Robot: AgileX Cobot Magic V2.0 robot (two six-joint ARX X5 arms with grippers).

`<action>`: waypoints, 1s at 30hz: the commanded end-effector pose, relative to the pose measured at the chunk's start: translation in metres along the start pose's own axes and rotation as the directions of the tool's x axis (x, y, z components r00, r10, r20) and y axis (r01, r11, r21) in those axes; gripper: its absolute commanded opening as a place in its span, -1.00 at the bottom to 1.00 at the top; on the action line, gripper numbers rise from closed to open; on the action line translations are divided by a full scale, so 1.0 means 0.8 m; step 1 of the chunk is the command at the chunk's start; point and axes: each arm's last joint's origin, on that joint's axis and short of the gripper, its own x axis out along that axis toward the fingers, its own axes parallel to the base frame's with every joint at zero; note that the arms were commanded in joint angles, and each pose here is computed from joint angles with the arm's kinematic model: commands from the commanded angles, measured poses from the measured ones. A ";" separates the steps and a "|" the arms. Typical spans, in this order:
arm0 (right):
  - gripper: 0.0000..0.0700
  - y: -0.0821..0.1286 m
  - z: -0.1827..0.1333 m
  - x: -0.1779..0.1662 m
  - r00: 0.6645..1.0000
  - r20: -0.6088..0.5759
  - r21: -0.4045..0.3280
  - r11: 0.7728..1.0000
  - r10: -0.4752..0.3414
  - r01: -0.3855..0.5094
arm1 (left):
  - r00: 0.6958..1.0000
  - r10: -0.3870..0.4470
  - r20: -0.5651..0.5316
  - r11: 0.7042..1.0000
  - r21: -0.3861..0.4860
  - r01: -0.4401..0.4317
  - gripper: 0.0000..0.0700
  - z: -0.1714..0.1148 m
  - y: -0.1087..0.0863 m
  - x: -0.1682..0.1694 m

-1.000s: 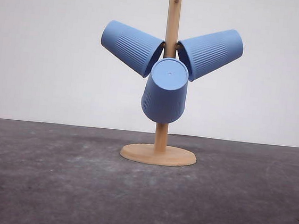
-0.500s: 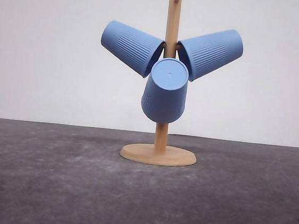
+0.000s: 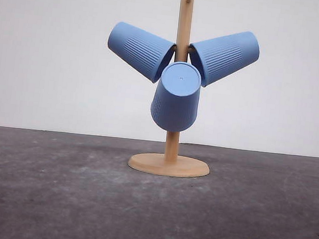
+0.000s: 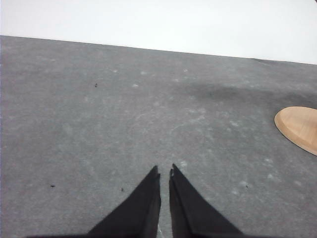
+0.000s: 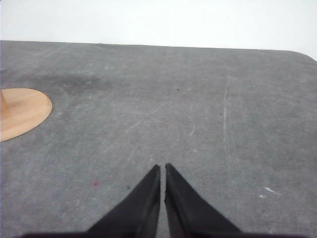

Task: Place three cups

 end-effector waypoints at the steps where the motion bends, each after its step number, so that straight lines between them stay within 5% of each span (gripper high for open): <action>1: -0.95 0.000 0.000 0.000 1.000 0.010 0.010 1.000 -0.001 0.001 | 1.000 0.001 0.003 1.000 0.003 -0.001 -0.97 -0.003 0.000 0.002; 30: -0.95 0.000 0.000 0.000 1.000 0.010 0.010 1.000 -0.001 0.001 | 1.000 0.001 0.003 1.000 0.003 -0.001 -0.97 -0.003 0.000 0.002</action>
